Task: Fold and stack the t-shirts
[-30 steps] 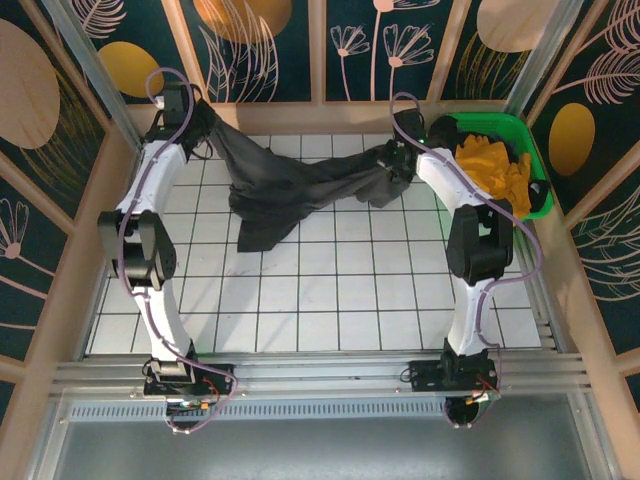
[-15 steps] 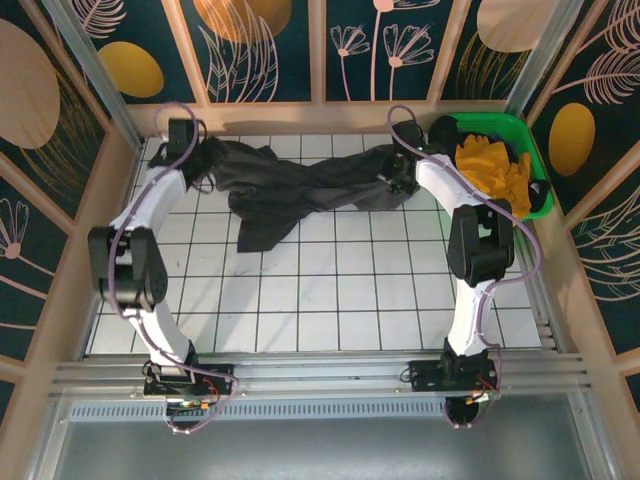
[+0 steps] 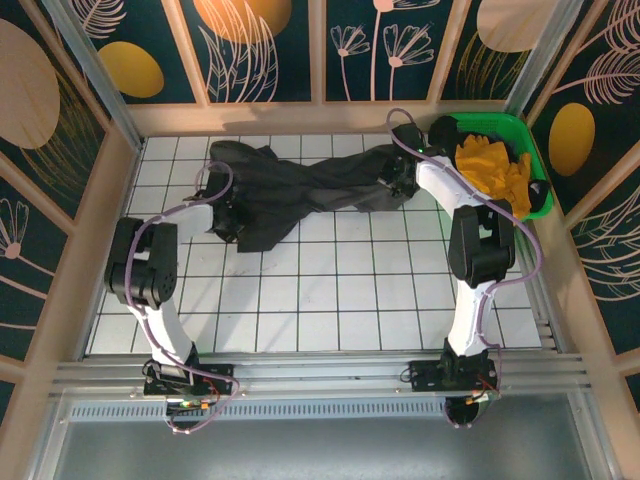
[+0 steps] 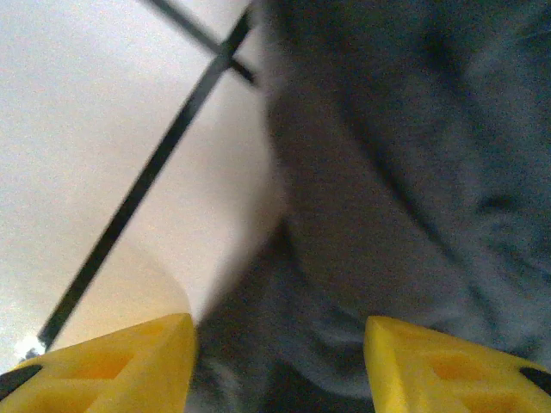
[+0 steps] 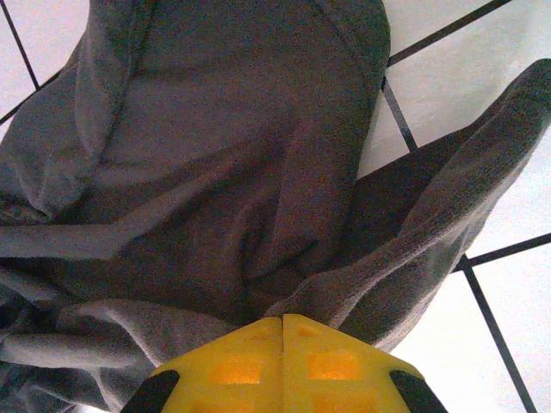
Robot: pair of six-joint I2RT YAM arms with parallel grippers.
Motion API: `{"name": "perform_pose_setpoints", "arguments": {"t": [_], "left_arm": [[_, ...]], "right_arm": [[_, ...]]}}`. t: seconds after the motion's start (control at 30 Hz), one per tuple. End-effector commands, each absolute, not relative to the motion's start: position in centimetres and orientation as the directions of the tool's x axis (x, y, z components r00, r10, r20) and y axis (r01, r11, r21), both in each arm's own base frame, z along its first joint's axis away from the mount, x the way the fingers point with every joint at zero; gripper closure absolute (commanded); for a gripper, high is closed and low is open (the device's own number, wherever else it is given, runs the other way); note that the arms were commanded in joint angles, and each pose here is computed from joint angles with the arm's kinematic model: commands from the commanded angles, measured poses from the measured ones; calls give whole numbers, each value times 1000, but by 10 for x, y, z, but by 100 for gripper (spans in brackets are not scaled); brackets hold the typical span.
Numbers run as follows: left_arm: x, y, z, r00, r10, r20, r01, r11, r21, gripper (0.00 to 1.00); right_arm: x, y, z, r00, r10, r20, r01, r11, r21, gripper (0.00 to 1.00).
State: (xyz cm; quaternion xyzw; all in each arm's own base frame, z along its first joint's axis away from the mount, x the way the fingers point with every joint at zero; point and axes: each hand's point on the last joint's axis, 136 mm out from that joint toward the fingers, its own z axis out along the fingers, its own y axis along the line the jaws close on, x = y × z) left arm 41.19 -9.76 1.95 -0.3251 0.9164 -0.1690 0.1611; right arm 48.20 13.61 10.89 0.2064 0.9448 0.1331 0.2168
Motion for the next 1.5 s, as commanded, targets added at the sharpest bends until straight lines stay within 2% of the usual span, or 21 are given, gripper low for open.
{"name": "perform_pose_setpoints", "arguments": {"t": [0.0, 0.07, 0.13, 0.2, 0.3, 0.33, 0.67, 0.8, 0.97, 1.03, 1.1, 1.17, 1.37, 1.47], "left_arm": [[407, -102, 13, -749, -642, -165, -548, 740, -391, 45], [408, -110, 7, -762, -631, -146, -536, 741, -404, 47], [409, -121, 0, -778, -615, -126, -522, 746, -413, 56], [407, -129, -7, -787, -609, -98, -523, 743, -417, 69], [400, -128, -6, -775, -626, -88, -542, 729, -417, 97], [399, -125, 1, -766, -634, -106, -545, 729, -415, 100], [397, -84, 157, -541, -767, -346, -563, 635, -528, 100], [382, -74, 192, -487, -789, -374, -558, 610, -562, 100], [325, -51, 181, -435, -836, -334, -667, 549, -504, 100], [301, -31, 177, -381, -844, -378, -713, 529, -461, 100], [284, -14, 171, -342, -836, -428, -746, 519, -418, 100], [277, -3, 165, -327, -823, -464, -768, 518, -377, 100], [286, -2, 154, -349, -804, -481, -773, 537, -338, 100], [290, -2, 153, -354, -797, -489, -773, 544, -327, 100]], "right_arm": [[473, 136, 125, -827, 434, -357, 308, 882, 357, 100], [473, 136, 124, -829, 433, -354, 308, 882, 357, 100], [472, 136, 122, -832, 431, -350, 308, 883, 355, 100], [471, 135, 121, -832, 429, -351, 308, 885, 350, 100], [470, 133, 123, -829, 431, -357, 311, 885, 346, 100], [471, 133, 126, -827, 429, -363, 308, 886, 345, 100], [463, 135, 179, -798, 405, -445, 262, 900, 349, 100], [441, 143, 187, -816, 362, -450, 228, 918, 324, 100], [387, 152, 157, -882, 259, -395, 171, 955, 244, 100], [367, 161, 139, -913, 192, -361, 119, 969, 215, 100], [349, 181, 125, -946, 123, -300, 42, 964, 262, 100], [333, 201, 116, -969, 67, -238, -12, 948, 318, 100], [296, 228, 94, -999, -1, -35, -14, 928, 372, 98], [291, 231, 92, -1000, -8, -13, -13, 924, 382, 94]]}}
